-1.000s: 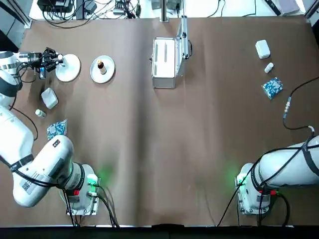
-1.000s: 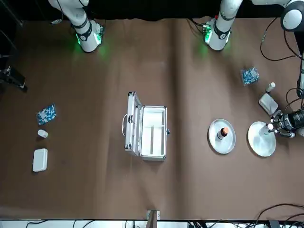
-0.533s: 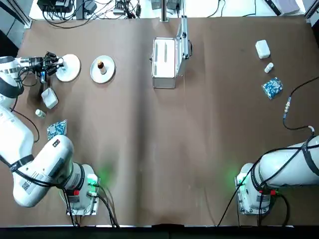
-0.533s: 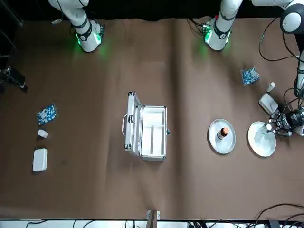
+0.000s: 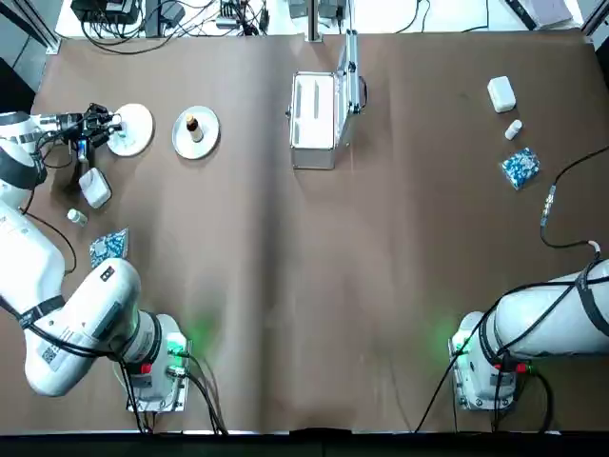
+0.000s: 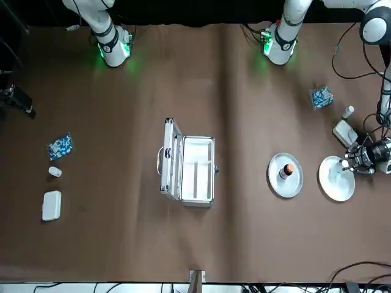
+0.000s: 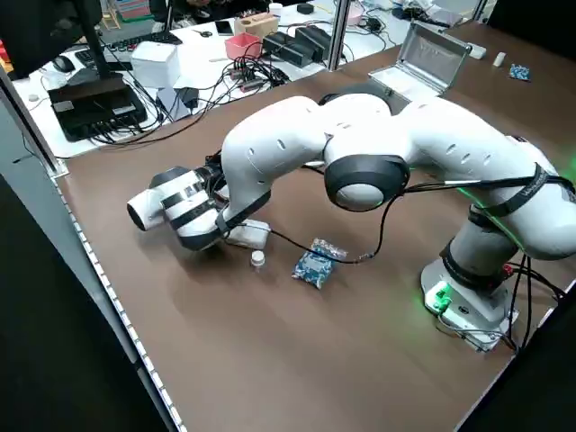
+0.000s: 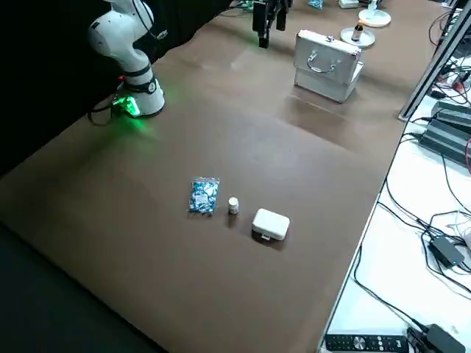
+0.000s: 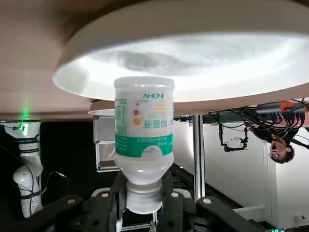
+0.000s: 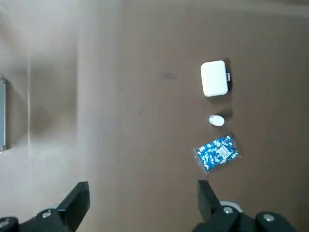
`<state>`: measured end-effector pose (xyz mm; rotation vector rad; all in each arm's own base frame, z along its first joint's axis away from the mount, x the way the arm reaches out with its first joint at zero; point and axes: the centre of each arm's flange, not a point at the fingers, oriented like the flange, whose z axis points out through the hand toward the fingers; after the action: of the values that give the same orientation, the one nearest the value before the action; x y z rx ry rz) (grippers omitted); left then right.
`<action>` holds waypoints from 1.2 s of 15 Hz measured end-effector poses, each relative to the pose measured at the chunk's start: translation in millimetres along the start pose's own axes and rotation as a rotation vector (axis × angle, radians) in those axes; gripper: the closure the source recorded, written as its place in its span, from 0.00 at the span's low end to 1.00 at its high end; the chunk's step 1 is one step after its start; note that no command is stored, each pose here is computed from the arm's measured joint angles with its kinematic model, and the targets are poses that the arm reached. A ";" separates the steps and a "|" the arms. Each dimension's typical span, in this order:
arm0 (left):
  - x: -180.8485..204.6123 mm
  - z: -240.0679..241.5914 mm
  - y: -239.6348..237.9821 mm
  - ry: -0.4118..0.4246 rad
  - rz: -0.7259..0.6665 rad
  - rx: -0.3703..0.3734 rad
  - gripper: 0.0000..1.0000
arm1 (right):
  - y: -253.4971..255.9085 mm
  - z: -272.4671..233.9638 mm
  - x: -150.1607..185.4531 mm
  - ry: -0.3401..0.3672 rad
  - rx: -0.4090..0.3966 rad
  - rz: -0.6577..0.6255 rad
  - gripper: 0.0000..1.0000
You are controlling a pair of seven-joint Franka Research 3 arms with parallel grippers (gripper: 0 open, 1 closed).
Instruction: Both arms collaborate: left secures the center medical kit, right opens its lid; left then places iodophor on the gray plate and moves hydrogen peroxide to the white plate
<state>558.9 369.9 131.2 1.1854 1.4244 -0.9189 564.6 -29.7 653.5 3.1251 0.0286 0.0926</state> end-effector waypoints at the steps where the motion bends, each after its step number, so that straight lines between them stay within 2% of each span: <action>1: 0.2 -0.3 -0.1 0.001 -0.001 -0.001 0.68 | -0.1 0.1 -0.1 -0.001 0.000 0.000 0.01; 7: 6.3 -1.1 -0.5 0.013 -0.009 -0.013 0.68 | -0.2 0.2 -0.2 -0.002 0.000 0.000 0.01; 10: 8.8 0.0 -1.1 0.009 -0.012 -0.014 0.64 | -0.2 0.2 -0.2 -0.002 0.000 0.000 0.01; 16: 1.4 -2.8 8.0 0.033 0.011 -0.029 0.09 | -0.3 0.2 -0.2 -0.002 0.000 0.000 0.01; 17: -3.7 -4.7 10.7 0.039 0.020 -0.031 0.01 | -0.2 0.2 -0.2 -0.002 0.000 0.000 0.01; 18: -10.8 -7.3 13.5 0.047 0.031 -0.031 0.00 | -0.3 0.2 -0.2 -0.002 0.000 0.000 0.01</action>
<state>570.3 377.9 143.9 1.2102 1.4490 -0.8498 564.5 -29.4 653.3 3.1253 0.0293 0.0895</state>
